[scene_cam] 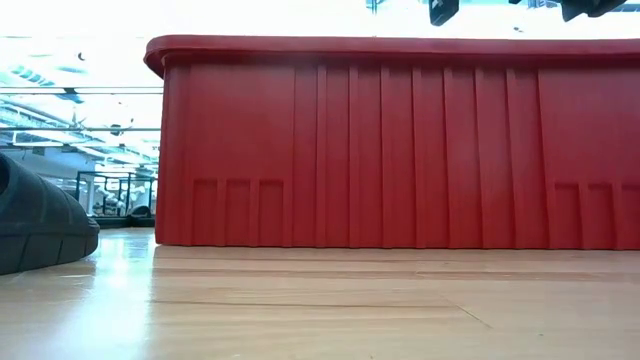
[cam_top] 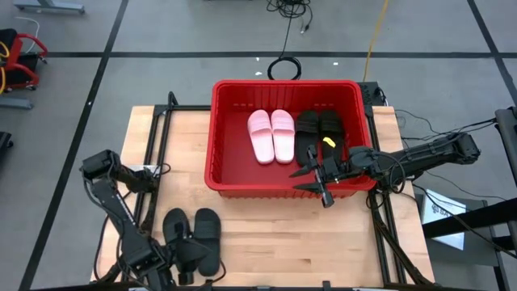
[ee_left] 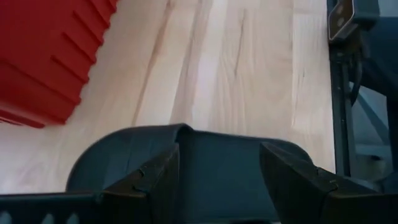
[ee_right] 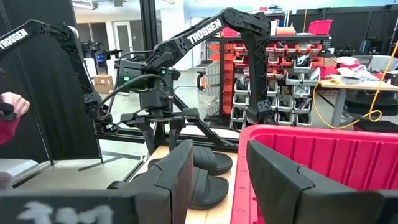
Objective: Pick and place slides into bin
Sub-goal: Put the black slide into the red basket
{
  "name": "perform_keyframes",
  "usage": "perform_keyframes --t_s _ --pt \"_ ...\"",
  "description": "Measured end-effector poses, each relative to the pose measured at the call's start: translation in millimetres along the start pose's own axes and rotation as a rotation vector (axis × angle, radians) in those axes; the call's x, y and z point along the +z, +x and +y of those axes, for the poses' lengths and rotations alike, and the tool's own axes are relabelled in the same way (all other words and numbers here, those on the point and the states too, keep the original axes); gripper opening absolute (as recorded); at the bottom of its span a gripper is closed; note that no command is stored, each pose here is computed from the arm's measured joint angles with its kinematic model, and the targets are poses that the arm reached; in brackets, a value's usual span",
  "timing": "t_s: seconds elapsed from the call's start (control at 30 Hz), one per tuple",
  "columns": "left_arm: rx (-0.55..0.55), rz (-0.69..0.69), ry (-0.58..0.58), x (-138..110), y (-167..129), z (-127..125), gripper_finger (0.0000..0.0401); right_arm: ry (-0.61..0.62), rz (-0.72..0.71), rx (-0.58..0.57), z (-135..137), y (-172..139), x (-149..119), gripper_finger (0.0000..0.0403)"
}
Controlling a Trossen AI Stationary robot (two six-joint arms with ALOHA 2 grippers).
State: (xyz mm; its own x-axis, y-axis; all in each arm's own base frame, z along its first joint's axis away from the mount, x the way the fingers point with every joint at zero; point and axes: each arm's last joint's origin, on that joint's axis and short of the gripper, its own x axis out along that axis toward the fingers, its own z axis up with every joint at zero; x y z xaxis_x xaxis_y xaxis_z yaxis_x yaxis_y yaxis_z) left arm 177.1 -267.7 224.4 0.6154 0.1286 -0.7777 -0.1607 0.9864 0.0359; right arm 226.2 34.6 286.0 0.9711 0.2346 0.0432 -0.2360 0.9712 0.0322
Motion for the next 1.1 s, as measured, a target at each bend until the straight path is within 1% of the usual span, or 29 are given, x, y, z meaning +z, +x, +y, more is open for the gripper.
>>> perform_keyframes --t_s 0.1,0.23,0.33,0.5,0.73,0.97,1.1 --pt "0.008 0.009 -0.006 -3.0 -1.7 0.4 0.0218 0.003 0.001 0.001 0.0 0.0 -0.1 0.0141" --pt "0.048 0.031 -0.054 -5.4 -2.1 5.0 0.0218 0.005 0.013 0.001 0.0 0.0 -1.2 0.0141" --pt "0.047 0.061 -0.076 -6.6 -1.5 5.3 0.0218 0.005 0.011 0.001 0.0 0.0 -1.1 0.0141" --pt "0.061 0.104 -0.058 -12.3 6.4 1.6 0.0218 0.005 0.012 0.002 0.0 0.0 -1.2 0.0141" --pt "0.146 0.220 -0.021 -26.2 28.0 -1.3 0.0218 0.006 0.015 0.002 0.0 0.0 -1.5 0.0141" --pt "0.235 0.230 0.030 -33.9 39.4 -0.3 0.0218 0.006 0.015 0.000 0.0 0.0 -1.5 0.0141" --pt "0.240 0.223 0.029 -33.2 40.5 0.3 0.0218 0.006 0.016 0.000 0.0 0.0 -1.5 0.0141"
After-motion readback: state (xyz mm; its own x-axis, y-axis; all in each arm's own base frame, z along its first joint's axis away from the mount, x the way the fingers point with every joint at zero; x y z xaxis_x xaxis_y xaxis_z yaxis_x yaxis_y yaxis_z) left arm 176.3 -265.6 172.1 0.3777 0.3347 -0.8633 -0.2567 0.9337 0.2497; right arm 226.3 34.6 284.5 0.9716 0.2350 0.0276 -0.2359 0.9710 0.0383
